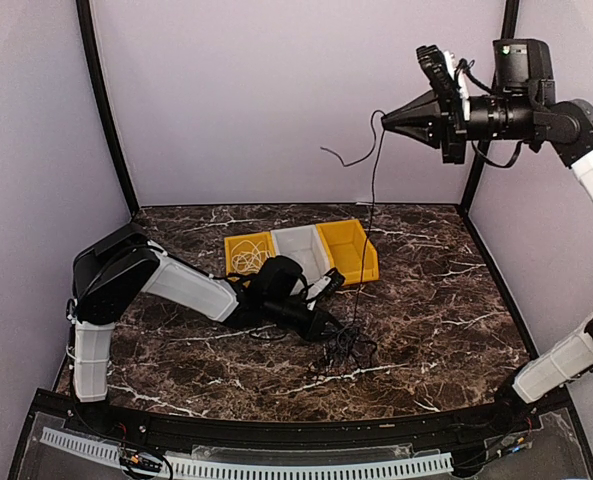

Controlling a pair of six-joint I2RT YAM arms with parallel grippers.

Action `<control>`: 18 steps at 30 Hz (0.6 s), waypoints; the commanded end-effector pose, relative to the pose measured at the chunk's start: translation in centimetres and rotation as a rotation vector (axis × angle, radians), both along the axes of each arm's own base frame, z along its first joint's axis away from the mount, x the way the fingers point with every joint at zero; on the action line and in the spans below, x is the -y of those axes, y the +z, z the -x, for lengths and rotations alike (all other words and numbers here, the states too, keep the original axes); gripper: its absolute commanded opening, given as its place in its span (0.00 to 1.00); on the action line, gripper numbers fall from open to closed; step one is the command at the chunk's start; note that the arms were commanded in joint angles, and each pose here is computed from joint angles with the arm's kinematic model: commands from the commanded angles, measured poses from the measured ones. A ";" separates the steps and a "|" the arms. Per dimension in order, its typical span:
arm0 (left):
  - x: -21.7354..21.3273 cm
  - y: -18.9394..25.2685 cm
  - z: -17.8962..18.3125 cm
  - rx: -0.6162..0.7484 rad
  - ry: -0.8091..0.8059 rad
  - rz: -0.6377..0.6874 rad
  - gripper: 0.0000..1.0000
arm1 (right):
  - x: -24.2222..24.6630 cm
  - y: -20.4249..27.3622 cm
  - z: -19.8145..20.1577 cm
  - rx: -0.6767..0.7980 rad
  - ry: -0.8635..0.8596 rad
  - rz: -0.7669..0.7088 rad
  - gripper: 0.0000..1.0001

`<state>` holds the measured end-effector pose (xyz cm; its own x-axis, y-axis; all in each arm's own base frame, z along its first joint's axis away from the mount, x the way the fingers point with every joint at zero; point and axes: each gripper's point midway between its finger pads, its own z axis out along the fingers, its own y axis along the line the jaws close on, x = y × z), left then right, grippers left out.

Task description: Untangle the cables

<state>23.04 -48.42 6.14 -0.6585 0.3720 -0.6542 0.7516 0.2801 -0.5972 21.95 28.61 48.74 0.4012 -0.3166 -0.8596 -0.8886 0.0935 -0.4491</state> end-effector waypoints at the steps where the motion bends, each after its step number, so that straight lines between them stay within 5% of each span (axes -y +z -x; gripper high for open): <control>1: -0.7 0.7 0.0 0.010 0.018 0.013 0.00 | 1.7 5.5 0.4 0.099 -0.019 -0.102 0.00; 10: -2.2 3.9 0.3 0.076 0.055 0.047 0.04 | 0.5 0.0 -3.6 -0.009 -0.108 -0.047 0.00; 18: -4.9 8.1 -0.2 0.208 0.141 0.050 0.25 | 1.5 5.1 -4.3 0.126 -0.190 -0.111 0.00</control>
<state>22.57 -44.87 11.55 -0.6064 0.2894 -0.7406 0.7898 0.3269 -0.5190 26.53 28.30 46.90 0.3102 -0.3724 -0.8747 -0.8907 0.2077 -0.4043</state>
